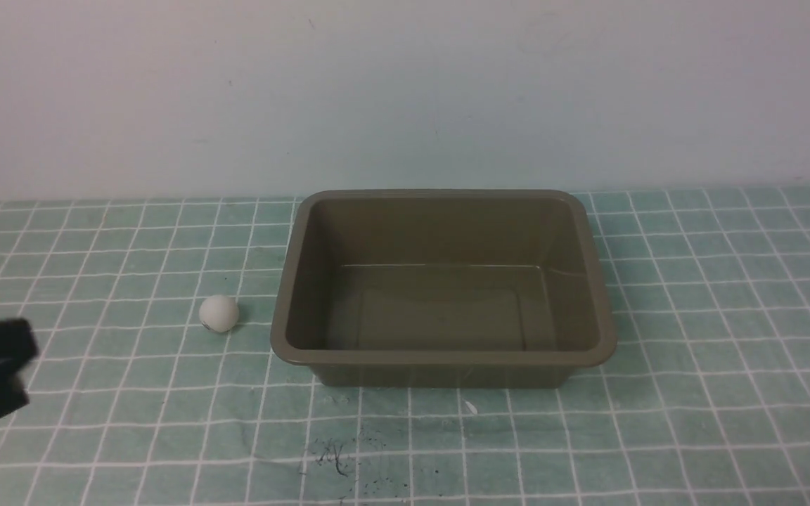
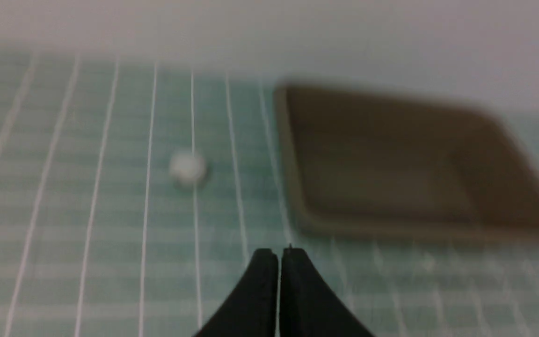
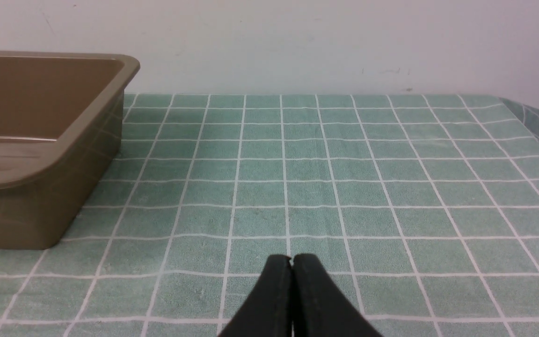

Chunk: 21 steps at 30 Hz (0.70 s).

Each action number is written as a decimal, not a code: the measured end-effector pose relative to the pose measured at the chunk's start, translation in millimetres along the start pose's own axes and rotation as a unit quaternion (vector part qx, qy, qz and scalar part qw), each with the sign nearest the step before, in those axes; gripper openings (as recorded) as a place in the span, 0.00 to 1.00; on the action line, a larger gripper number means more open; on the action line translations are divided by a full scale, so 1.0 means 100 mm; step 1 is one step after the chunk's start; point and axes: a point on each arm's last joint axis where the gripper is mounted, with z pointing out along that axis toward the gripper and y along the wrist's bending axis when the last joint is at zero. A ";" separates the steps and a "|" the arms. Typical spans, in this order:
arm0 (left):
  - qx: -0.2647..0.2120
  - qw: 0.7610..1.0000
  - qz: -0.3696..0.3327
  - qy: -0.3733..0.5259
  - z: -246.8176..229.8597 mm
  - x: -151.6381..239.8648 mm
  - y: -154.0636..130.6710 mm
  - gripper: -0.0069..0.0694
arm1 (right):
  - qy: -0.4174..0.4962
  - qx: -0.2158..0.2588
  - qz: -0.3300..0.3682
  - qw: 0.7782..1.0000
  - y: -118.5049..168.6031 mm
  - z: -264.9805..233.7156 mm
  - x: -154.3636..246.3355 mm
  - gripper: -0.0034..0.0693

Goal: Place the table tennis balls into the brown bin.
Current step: 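Reach for and grasp a ping pong ball on the table beside the basket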

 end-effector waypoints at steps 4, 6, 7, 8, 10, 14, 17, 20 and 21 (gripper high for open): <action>-0.035 0.977 0.018 0.212 0.78 -0.19 0.13 0.08 | 0.000 0.000 0.000 1.000 0.00 0.00 0.00 0.03; -0.044 0.967 0.021 0.250 1.04 -0.22 0.19 0.08 | 0.000 0.000 0.000 1.000 0.00 0.00 0.00 0.03; -0.046 0.967 0.023 0.250 1.07 -0.24 0.20 0.08 | 0.000 0.000 0.000 1.000 0.00 0.00 0.00 0.03; -0.054 0.963 0.026 0.262 1.26 -0.28 0.25 0.08 | 0.000 0.000 0.000 1.000 0.00 0.00 0.00 0.03; -0.063 0.961 0.031 0.267 1.45 -0.34 0.29 0.08 | 0.000 0.000 0.000 1.000 0.00 0.00 0.00 0.03; -0.074 0.963 0.045 0.254 1.67 -0.52 0.33 0.08 | 0.000 0.000 0.000 1.000 0.00 0.00 0.00 0.03; -0.074 0.969 0.049 0.230 1.81 -0.69 0.33 0.08 | 0.000 0.000 0.000 1.000 0.00 0.00 0.00 0.03; -0.074 0.973 0.058 0.208 1.91 -0.76 0.34 0.08 | 0.000 0.000 0.000 1.000 0.00 0.00 0.00 0.03; -0.074 0.974 0.068 0.201 1.95 -0.78 0.35 0.09 | 0.000 0.000 0.000 1.000 0.00 0.00 0.00 0.03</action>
